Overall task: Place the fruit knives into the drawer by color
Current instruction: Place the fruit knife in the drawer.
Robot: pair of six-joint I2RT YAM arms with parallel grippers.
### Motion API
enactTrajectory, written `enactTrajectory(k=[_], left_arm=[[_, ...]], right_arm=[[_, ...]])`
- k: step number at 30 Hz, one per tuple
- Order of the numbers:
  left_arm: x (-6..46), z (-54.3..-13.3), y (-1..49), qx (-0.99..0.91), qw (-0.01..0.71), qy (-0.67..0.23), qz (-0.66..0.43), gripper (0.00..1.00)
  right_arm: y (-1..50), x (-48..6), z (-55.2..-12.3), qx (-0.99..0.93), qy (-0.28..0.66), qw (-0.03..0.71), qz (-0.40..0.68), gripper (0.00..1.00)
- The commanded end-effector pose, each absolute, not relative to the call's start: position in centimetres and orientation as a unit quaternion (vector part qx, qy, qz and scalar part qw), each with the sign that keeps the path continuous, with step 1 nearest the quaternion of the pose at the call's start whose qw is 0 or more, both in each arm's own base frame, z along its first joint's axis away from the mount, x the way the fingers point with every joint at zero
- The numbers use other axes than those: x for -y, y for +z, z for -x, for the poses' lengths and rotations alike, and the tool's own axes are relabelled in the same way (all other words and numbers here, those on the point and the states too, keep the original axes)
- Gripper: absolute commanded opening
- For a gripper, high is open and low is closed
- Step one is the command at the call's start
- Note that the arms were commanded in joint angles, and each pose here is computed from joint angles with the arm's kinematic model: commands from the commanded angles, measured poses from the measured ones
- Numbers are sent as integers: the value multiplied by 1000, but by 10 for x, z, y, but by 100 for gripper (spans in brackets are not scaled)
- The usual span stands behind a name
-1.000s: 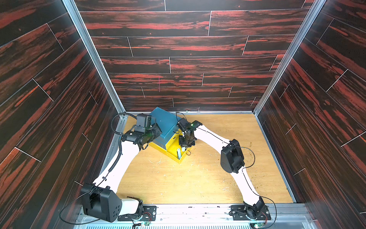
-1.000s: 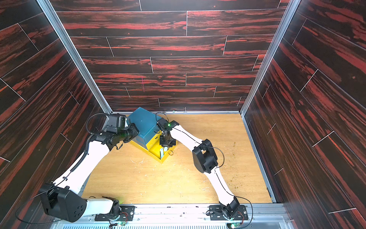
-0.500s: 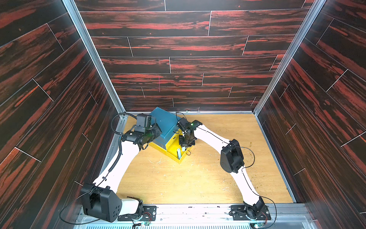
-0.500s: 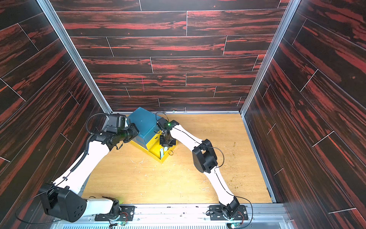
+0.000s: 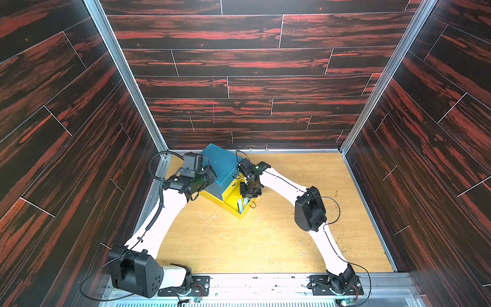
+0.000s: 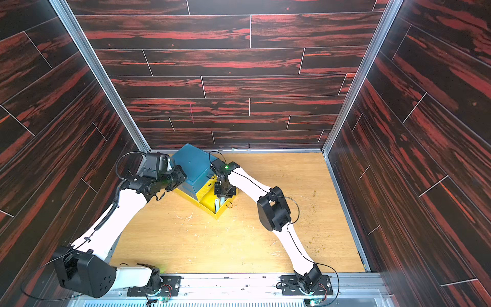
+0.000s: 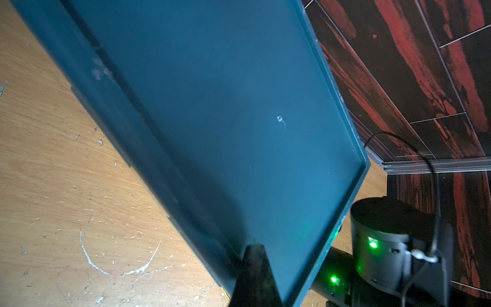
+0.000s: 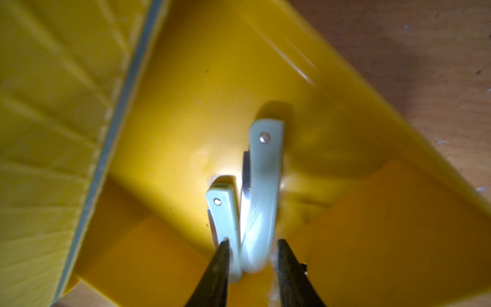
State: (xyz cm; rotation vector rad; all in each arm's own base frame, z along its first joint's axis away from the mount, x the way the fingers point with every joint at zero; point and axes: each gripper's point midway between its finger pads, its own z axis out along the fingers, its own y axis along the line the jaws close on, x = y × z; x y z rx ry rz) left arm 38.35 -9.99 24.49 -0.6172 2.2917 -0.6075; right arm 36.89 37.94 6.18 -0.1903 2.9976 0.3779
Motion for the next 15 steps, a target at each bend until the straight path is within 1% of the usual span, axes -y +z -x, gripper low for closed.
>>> enactTrajectory(k=[1, 7, 15], left_arm=[[94, -374, 229, -893, 314, -213, 241, 0], [94, -375, 230, -893, 315, -213, 242, 0], [96, -381, 231, -893, 314, -214, 240, 0]], right_arm=[[57, -378, -369, -989, 122, 48, 66, 34], [71, -380, -372, -987, 132, 64, 73, 34], [149, -383, -382, -967, 178, 154, 103, 30]])
